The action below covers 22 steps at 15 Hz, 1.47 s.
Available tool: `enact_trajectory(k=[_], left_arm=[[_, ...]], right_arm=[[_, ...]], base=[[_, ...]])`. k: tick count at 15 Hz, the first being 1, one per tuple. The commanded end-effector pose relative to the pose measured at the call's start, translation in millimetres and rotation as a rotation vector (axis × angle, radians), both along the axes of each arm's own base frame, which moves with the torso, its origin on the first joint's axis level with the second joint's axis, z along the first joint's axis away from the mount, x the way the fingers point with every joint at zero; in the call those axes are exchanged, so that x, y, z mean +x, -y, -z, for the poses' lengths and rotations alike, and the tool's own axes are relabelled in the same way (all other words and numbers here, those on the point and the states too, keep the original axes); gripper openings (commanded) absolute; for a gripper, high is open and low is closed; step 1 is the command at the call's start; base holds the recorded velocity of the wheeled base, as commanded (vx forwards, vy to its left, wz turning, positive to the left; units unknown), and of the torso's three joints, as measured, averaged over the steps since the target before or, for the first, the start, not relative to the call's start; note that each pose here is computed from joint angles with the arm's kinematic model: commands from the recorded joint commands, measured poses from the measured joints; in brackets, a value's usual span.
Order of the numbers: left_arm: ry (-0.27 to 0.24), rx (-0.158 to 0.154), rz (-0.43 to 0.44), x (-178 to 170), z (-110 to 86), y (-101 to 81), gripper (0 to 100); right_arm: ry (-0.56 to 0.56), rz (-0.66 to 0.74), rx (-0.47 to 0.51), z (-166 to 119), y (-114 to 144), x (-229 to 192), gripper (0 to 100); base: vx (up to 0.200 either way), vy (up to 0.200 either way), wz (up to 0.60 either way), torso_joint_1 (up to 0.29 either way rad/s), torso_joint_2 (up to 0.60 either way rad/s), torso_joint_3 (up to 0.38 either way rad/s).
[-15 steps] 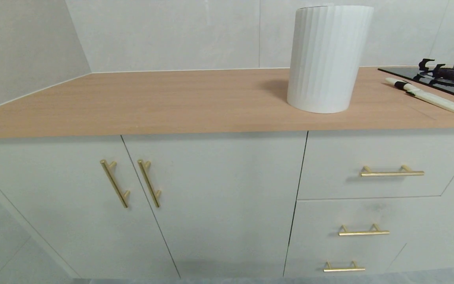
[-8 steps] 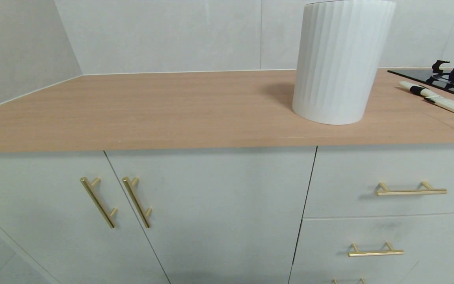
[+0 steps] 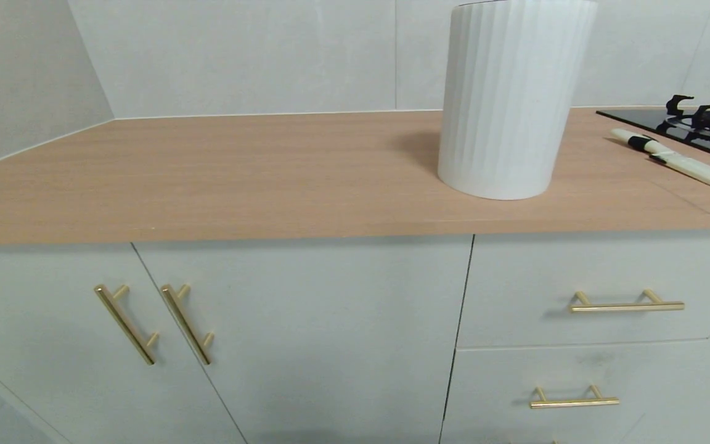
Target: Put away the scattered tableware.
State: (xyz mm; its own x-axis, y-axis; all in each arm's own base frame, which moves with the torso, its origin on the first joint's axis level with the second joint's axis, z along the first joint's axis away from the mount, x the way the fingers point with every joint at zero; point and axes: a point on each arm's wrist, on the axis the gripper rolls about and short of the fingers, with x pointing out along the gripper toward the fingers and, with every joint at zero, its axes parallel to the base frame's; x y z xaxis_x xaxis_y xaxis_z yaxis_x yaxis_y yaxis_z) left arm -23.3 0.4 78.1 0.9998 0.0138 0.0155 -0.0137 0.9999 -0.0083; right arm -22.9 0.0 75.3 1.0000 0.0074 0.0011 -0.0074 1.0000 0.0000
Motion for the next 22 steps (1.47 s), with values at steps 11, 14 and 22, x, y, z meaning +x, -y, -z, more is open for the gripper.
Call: enact_trajectory(k=[11,14,22], left_arm=[[0.001,-0.003,-0.003,0.0,-0.1,-0.1,100],[0.001,-0.003,-0.003,0.0,-0.1,-0.1,100],[0.001,-0.003,-0.003,0.0,-0.1,-0.1,100]], right_arm=[[-0.003,0.000,0.000,0.0,0.0,0.1,100],[-0.001,0.000,0.000,-0.1,0.0,0.1,100],[-0.003,0.000,0.000,0.0,0.0,0.1,100]], base=[[0.000,-0.091,0.00,0.002,0.00,0.001],[0.000,0.000,0.00,0.000,0.00,0.000],[0.000,0.000,0.00,0.000,0.00,0.000]])
